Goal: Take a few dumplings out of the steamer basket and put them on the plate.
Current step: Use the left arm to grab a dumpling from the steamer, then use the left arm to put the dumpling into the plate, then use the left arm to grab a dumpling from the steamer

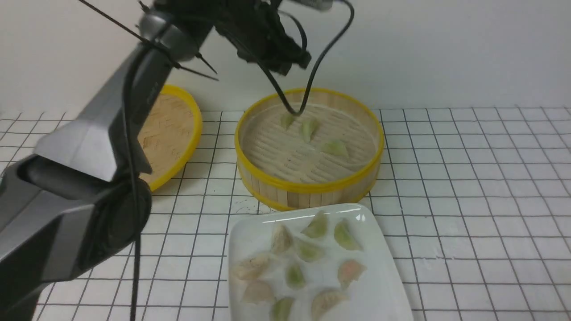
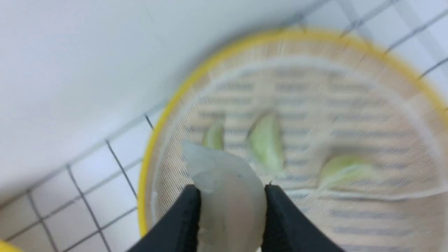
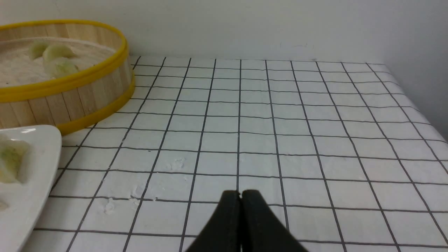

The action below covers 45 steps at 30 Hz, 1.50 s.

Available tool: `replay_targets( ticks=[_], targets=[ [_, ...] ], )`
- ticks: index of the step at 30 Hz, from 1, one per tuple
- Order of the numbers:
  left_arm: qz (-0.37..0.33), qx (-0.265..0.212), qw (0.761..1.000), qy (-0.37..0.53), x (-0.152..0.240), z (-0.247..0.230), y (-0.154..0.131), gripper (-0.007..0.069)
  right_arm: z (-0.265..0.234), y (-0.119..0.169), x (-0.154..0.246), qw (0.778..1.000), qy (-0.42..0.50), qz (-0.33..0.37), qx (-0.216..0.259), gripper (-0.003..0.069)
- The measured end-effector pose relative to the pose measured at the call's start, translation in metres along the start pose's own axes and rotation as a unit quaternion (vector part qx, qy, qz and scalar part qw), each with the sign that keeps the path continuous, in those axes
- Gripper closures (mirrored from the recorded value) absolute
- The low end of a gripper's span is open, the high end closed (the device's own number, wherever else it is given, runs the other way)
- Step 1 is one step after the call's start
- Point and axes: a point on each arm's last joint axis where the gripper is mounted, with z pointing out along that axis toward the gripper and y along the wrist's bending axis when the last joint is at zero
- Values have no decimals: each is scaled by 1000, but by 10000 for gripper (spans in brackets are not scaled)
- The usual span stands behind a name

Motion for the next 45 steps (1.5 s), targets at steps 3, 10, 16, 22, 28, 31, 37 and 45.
replay_targets(
  ticks=[3,10,16,22,28,31,37,45],
  targets=[
    [-21,19,1000,-13,-7,-43,-6,431,0,0,0,1000,0,0,0,672],
    [-49,56,991,109,55,-97,-29,431,0,0,0,1000,0,0,0,672],
    [-43,104,956,270,147,-79,-71,431,0,0,0,1000,0,0,0,672],
    [-18,113,930,350,191,-42,-89,431,0,0,0,1000,0,0,0,672],
    [-28,116,936,332,194,-18,-91,318,0,0,0,1000,0,0,0,672],
    [-39,124,940,315,190,-15,-93,203,0,0,0,1000,0,0,0,672],
    [-49,106,964,237,160,-14,-88,88,0,0,0,1000,0,0,0,672],
    [-110,13,989,96,74,-8,-9,85,0,0,0,1000,0,0,0,672]
  ],
)
